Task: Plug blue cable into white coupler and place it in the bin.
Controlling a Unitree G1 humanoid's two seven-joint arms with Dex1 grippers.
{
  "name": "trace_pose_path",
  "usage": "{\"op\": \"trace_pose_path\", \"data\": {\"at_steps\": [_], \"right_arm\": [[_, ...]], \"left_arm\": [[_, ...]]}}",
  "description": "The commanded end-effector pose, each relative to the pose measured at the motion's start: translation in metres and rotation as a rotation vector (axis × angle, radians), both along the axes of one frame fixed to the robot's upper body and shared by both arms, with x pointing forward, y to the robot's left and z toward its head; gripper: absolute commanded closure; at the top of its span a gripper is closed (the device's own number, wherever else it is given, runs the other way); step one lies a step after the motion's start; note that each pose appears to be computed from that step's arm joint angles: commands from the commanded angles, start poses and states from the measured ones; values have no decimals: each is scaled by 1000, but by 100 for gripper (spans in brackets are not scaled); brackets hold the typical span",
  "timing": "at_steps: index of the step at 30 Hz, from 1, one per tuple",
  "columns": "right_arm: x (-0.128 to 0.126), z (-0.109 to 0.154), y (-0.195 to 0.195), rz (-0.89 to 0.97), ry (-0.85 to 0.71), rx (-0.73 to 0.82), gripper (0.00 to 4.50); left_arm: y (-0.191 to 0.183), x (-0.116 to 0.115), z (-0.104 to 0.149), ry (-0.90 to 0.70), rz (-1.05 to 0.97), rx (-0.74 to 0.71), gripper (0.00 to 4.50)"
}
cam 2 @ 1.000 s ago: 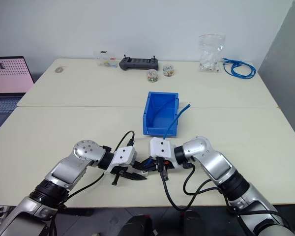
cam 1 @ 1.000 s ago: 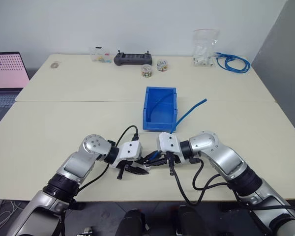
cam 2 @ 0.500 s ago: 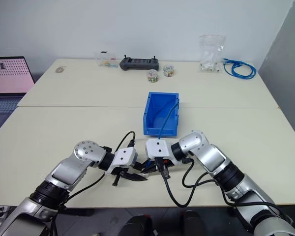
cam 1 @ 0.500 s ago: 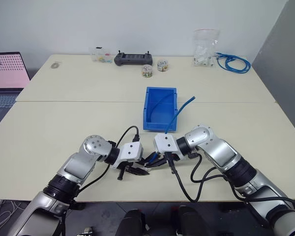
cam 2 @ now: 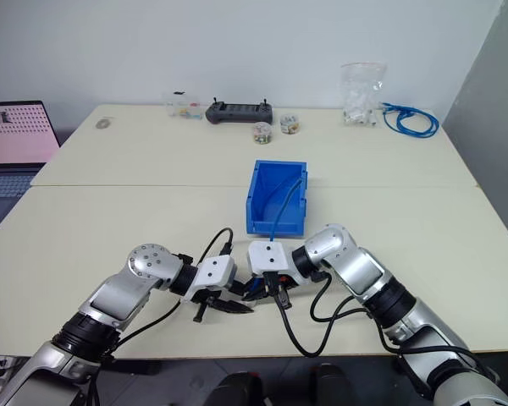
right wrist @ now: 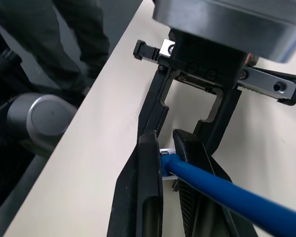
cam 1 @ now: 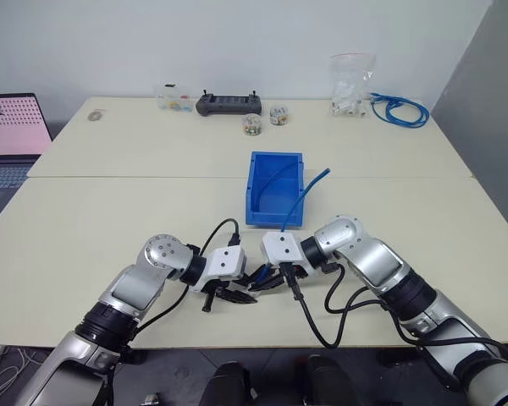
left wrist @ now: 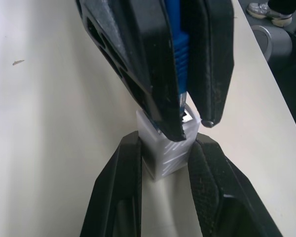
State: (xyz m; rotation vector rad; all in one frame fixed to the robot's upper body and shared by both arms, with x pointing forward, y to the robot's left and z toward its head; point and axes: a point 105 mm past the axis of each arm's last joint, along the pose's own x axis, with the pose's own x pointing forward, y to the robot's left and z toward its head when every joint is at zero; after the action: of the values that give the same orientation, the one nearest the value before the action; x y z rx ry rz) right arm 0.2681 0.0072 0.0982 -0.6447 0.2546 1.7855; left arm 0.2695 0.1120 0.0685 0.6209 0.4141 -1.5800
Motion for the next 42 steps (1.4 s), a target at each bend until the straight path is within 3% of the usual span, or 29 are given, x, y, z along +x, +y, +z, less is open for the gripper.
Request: {"op": "trace_pose_path", "data": {"at_steps": [1,3,9,10,17,21,24,29,35,37,42], "right_arm": [[-15,-42,-9,34,105,-147,437],[-12,-36,-7,26,94,-119,437],[3,16,-6,-83,64,81,437],[5,24,-6,-109,67,117,437],[12,63,-10,-256,73,288,437],[21,91,-24,-358,71,385,437],[41,124,-41,-469,70,487,437],[78,148,-47,-559,68,515,437],[137,137,-37,-714,70,403,437],[152,125,-36,-763,73,334,367],[167,116,-65,-785,-18,171,252]], "left_arm": [[-1,-1,-5,12,13,8,352],[-1,-2,-5,13,14,8,352],[10,4,-7,-26,125,-17,352],[13,4,-5,-24,148,-19,280],[27,-5,25,-40,245,-83,140],[40,-8,54,-51,394,-183,50],[44,-7,78,-61,488,-271,5],[40,-6,91,-78,500,-291,0],[33,3,95,-117,479,-295,0],[30,5,95,-127,463,-289,0],[27,6,92,-134,436,-280,0]]}}
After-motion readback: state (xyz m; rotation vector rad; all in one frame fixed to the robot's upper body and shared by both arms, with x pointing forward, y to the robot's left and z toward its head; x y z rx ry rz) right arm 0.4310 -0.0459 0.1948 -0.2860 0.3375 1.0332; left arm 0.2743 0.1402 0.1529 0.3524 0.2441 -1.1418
